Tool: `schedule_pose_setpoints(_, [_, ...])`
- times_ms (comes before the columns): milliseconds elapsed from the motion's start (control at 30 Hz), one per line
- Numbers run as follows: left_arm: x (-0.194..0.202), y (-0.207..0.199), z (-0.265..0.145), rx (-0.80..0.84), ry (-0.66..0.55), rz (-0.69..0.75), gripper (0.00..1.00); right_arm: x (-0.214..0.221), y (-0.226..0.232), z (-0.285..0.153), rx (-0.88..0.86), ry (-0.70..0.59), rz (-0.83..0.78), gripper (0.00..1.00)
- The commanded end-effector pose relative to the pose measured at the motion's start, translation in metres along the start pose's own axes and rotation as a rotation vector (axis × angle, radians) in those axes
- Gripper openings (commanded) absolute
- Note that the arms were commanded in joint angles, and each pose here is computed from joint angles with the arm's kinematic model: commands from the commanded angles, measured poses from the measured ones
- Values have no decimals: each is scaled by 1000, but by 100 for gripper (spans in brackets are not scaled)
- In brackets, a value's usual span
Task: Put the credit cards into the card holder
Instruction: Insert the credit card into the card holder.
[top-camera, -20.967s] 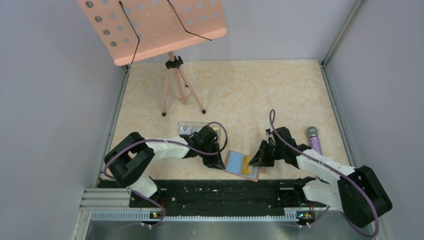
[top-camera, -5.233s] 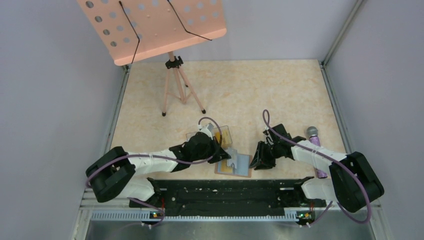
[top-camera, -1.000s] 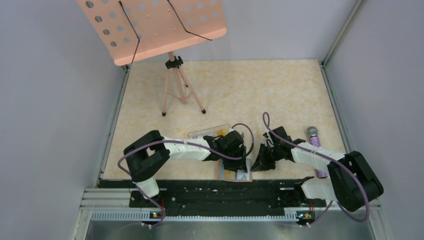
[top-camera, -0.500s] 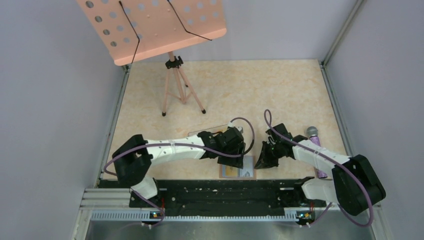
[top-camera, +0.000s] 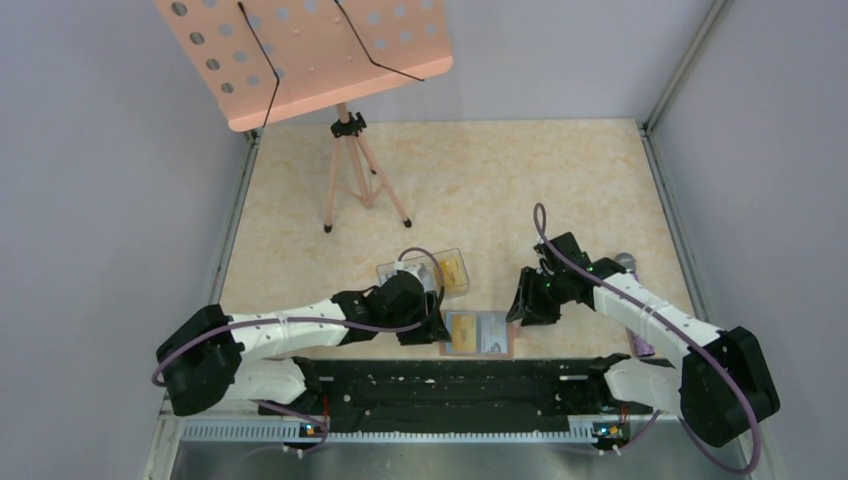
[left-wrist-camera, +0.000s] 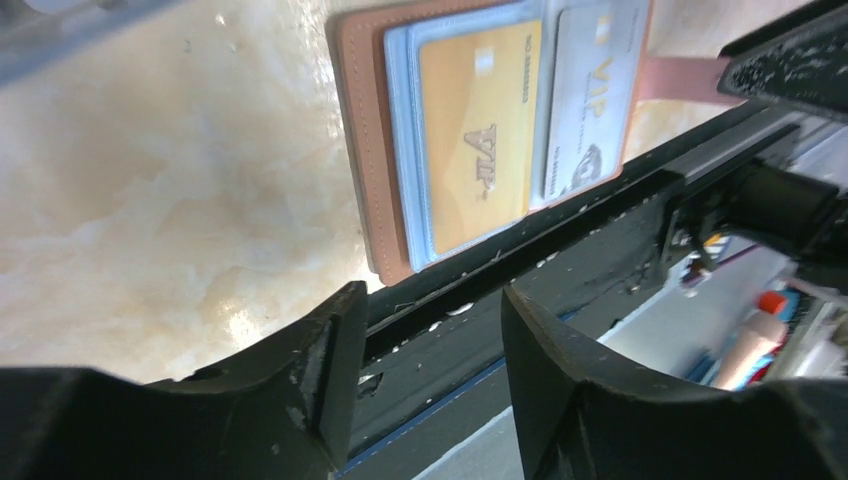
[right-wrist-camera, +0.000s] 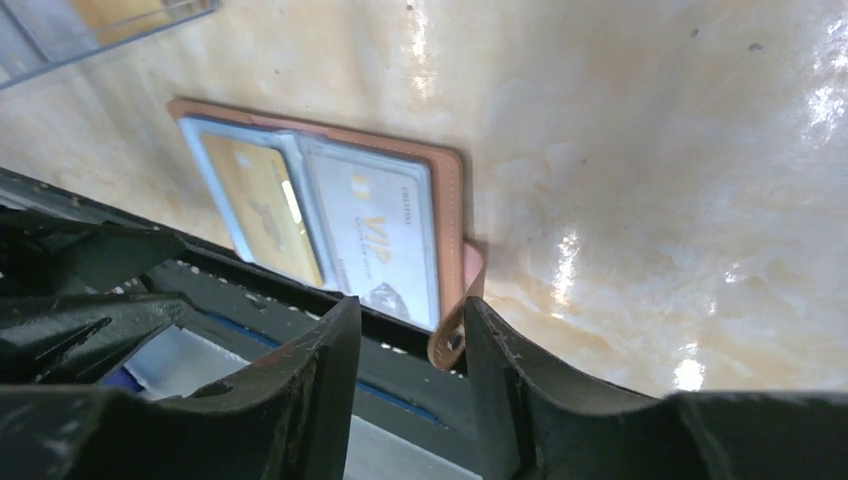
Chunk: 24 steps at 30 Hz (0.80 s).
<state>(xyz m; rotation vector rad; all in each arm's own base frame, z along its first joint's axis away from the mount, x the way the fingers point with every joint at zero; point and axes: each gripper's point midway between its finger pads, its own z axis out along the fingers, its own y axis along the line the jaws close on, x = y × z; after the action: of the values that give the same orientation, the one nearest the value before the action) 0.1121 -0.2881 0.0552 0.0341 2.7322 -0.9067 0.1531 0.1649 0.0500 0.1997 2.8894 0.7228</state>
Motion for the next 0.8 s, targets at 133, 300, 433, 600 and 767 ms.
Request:
schedule_pose_setpoints(133, [-40,-20,-12,184,-75,-106,51,-5,51,-18,-113,-45,-53,3])
schedule_pose_setpoints(300, [-41,-23,-5,186,-25,-91,50,14,79,6,-207,17,-44,0])
schedule_pose_setpoints(433, [-41,-30,4,216,-1,-96,49,19,94,23,-236,43,-42,0])
schedule_pose_setpoints(600, [-42,-30,13,204,8,-84,48,22,90,42,-182,69,-43,0])
schedule_pose_setpoints(767, [-40,-30,21,187,31,-61,45,24,75,56,-117,81,-39,0])
